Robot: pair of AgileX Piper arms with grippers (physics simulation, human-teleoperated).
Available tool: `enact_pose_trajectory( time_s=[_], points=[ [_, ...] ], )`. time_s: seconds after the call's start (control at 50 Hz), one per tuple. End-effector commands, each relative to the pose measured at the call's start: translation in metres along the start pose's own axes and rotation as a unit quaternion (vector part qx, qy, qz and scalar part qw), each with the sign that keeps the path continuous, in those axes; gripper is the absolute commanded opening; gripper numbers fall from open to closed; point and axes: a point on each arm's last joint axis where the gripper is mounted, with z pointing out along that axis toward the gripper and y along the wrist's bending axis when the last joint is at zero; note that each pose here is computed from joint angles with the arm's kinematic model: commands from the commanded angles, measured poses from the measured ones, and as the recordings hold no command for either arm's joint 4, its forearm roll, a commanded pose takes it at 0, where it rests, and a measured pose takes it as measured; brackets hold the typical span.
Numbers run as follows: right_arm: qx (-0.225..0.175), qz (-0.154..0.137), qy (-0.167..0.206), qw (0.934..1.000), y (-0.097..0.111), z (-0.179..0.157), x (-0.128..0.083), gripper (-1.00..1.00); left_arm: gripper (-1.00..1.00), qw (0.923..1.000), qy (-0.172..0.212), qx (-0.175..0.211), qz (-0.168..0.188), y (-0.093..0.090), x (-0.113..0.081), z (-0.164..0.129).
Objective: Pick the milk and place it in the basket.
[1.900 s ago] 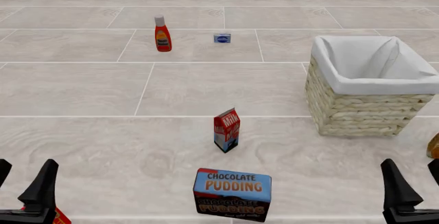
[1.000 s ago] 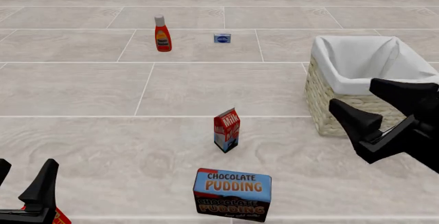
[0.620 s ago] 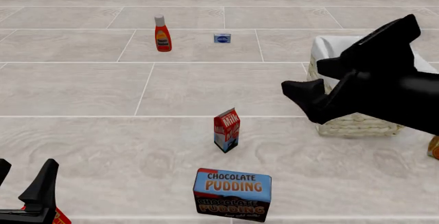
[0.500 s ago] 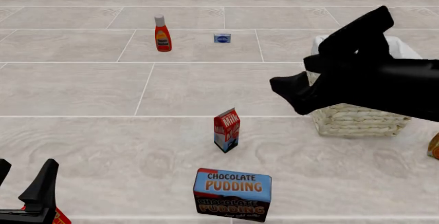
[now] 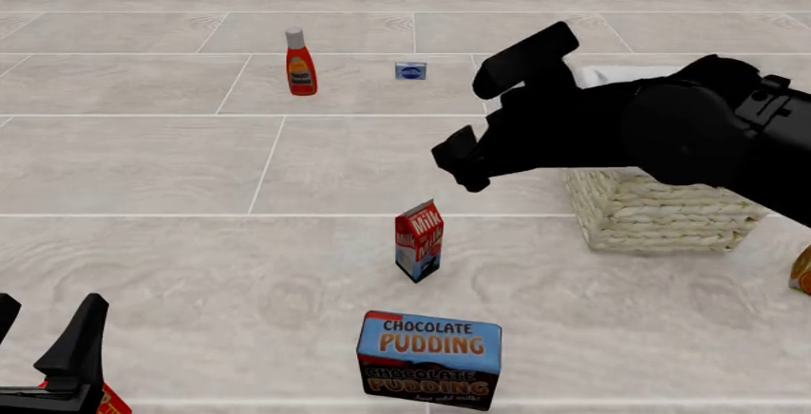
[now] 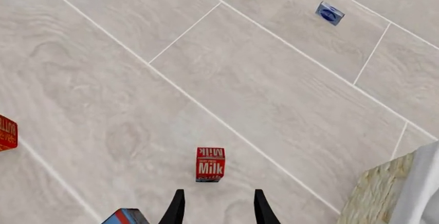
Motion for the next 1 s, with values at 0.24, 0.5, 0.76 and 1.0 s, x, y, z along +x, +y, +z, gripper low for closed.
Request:
enact_pose_trajectory(
  time_s=[0.24,0.5,0.76,1.0],
  points=[
    [-0.006,0.015,0.025,0.9996,0.004,0.069,0.007,1.0,1.0,1.0,0.0,0.0,0.0,0.0,0.0,0.0],
    [-0.01,0.024,0.038,0.999,0.008,0.093,0.018,1.0,1.0,1.0,0.0,0.0,0.0,0.0,0.0,0.0],
    [-0.013,0.034,0.048,0.9982,0.013,0.111,0.03,1.0,1.0,1.0,0.0,0.0,0.0,0.0,0.0,0.0],
    [-0.013,0.037,0.055,0.9977,0.013,0.123,0.036,1.0,1.0,1.0,0.0,0.0,0.0,0.0,0.0,0.0]
  ],
)
